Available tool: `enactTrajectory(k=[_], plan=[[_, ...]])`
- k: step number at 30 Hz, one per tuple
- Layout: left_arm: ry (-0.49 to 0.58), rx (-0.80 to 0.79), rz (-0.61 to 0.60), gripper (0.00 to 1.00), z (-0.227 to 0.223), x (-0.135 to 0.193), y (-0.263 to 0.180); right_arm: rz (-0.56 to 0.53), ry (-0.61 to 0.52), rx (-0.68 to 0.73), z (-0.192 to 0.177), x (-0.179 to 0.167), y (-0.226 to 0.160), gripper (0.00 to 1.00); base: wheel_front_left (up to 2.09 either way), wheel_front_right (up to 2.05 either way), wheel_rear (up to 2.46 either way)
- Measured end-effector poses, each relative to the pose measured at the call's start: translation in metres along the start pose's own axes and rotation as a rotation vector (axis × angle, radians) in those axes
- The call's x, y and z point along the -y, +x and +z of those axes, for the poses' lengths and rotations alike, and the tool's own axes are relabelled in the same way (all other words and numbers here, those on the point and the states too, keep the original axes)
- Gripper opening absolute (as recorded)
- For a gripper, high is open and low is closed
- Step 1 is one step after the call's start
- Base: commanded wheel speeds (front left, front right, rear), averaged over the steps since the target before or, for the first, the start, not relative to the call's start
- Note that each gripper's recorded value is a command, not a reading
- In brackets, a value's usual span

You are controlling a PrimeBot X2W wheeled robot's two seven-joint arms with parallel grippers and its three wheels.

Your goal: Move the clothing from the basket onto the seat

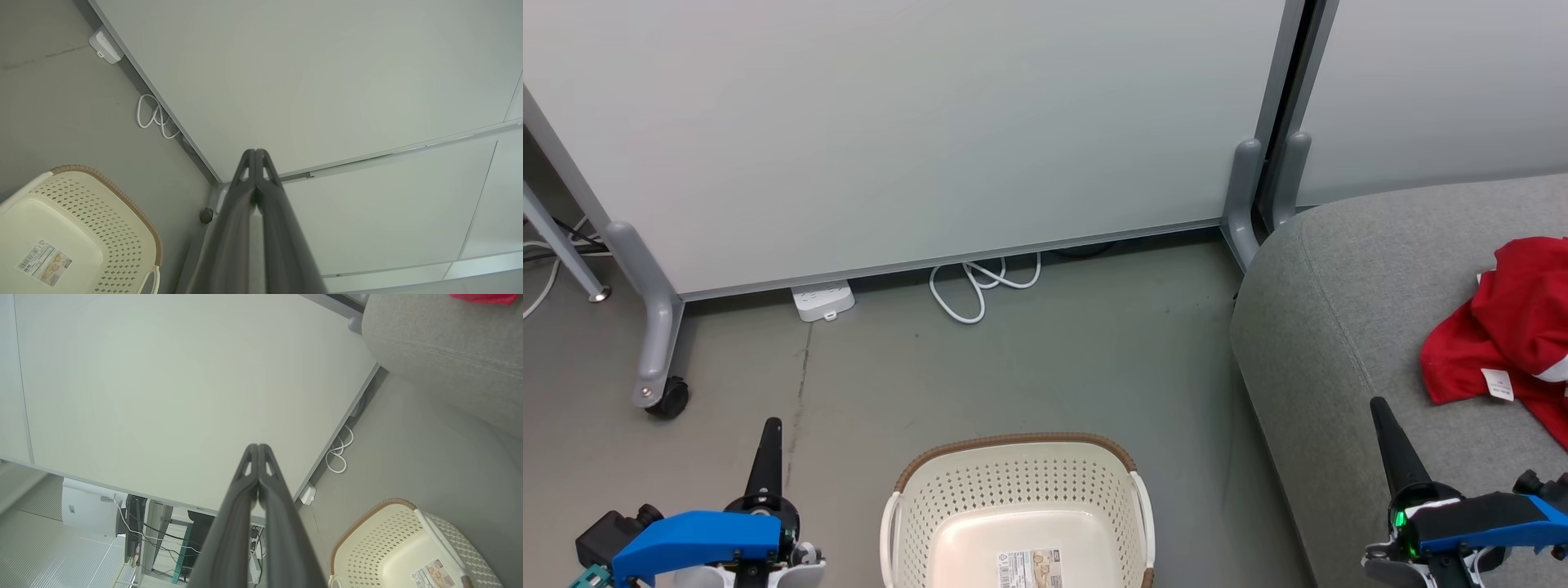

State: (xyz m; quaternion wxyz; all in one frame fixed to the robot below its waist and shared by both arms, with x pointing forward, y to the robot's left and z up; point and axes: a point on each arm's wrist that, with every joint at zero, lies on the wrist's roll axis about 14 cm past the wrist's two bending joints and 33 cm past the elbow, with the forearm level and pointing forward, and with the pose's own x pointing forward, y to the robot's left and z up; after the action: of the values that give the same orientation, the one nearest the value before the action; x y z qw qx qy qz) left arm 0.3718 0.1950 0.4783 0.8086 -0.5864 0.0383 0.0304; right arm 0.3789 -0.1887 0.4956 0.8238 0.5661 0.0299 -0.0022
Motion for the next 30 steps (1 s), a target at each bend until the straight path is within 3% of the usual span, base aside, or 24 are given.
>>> enactTrajectory(k=[30], plan=[[-0.216, 0.006, -0.053, 0.0, 0.008, 0.016, 0.009, 0.023, 0.251, 0.026, 0.009, -0.003, 0.006, 0.0, 0.0, 0.0, 0.0]])
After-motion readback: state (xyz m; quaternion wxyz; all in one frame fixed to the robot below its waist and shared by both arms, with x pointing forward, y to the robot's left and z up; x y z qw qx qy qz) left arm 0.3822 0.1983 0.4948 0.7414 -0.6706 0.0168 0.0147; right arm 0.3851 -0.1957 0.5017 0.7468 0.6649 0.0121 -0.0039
